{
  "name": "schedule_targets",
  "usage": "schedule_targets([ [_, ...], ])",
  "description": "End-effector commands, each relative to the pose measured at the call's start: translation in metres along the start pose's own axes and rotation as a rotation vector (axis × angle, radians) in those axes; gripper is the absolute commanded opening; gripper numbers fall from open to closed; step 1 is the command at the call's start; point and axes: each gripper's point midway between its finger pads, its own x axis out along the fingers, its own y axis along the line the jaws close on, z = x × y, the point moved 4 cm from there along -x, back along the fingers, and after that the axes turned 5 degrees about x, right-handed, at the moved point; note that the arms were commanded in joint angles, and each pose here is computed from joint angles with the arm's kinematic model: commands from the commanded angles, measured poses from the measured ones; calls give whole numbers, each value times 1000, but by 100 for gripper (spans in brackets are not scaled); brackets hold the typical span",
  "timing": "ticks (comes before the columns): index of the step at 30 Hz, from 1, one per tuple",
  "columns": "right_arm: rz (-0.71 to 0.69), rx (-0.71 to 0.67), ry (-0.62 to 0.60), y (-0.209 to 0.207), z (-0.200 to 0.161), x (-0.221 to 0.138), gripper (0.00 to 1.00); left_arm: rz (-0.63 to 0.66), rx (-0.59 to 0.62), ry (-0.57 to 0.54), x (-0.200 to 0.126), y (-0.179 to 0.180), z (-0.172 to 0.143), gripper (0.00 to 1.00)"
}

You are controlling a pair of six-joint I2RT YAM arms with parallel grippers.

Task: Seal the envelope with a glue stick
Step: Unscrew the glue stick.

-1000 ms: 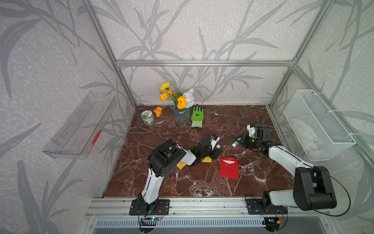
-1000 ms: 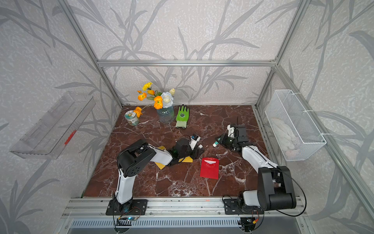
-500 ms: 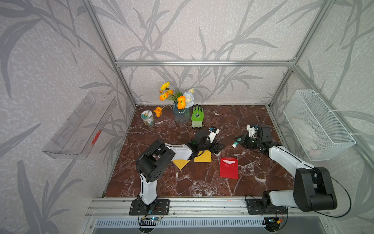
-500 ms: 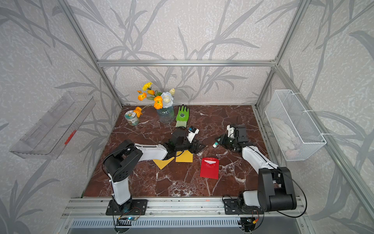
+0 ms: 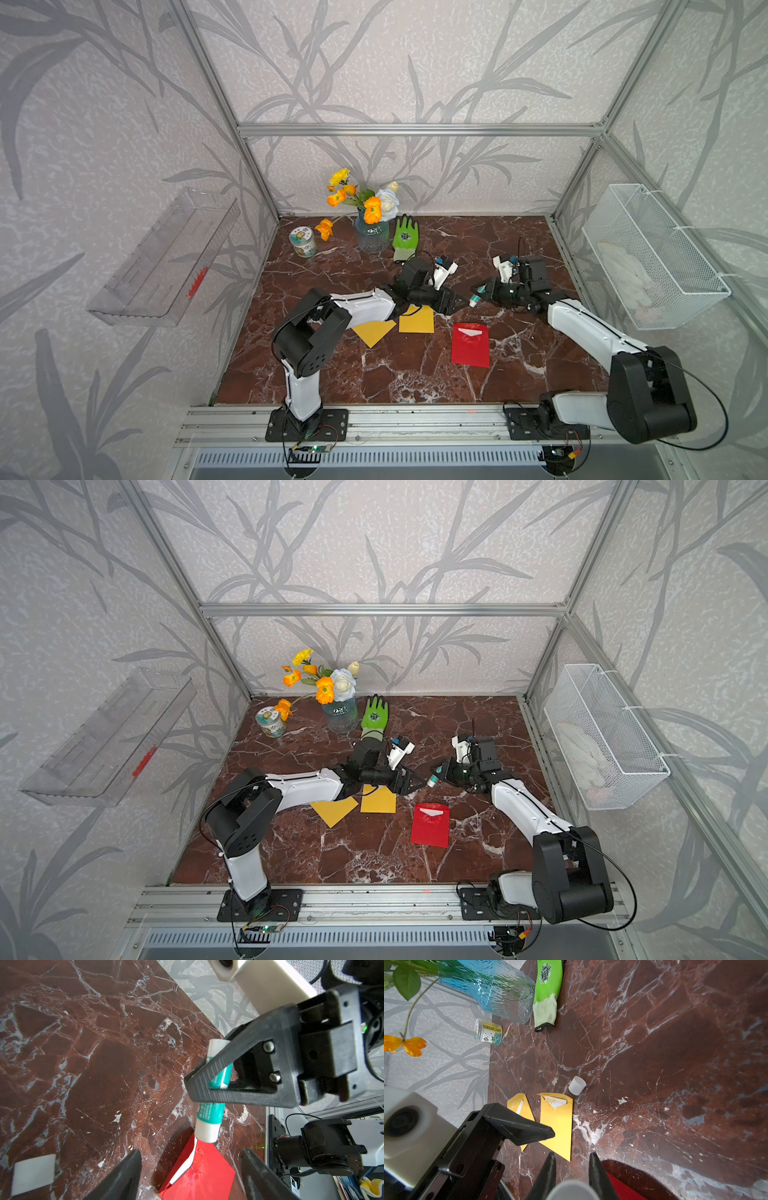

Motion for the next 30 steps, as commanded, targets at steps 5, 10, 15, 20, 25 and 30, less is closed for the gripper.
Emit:
schedule_targets([
  [5,72,-30,4,30,2,5,0,-85,-21,-24,3,-11,15,75],
  [10,97,-6,27,38,-1,12,0,-94,-16,5,10,-14,9,74],
  [15,125,-4,40,46,-5,15,0,-72,-23,22,11,-10,4,66],
  [20,136,5,49,50,-8,18,0,-87,-37,21,13,-11,7,46],
  [25,142,-5,49,51,-9,17,25,-94,-50,27,14,-12,6,20],
  [30,123,-26,22,49,-4,13,61,-103,-56,25,12,-14,6,4],
])
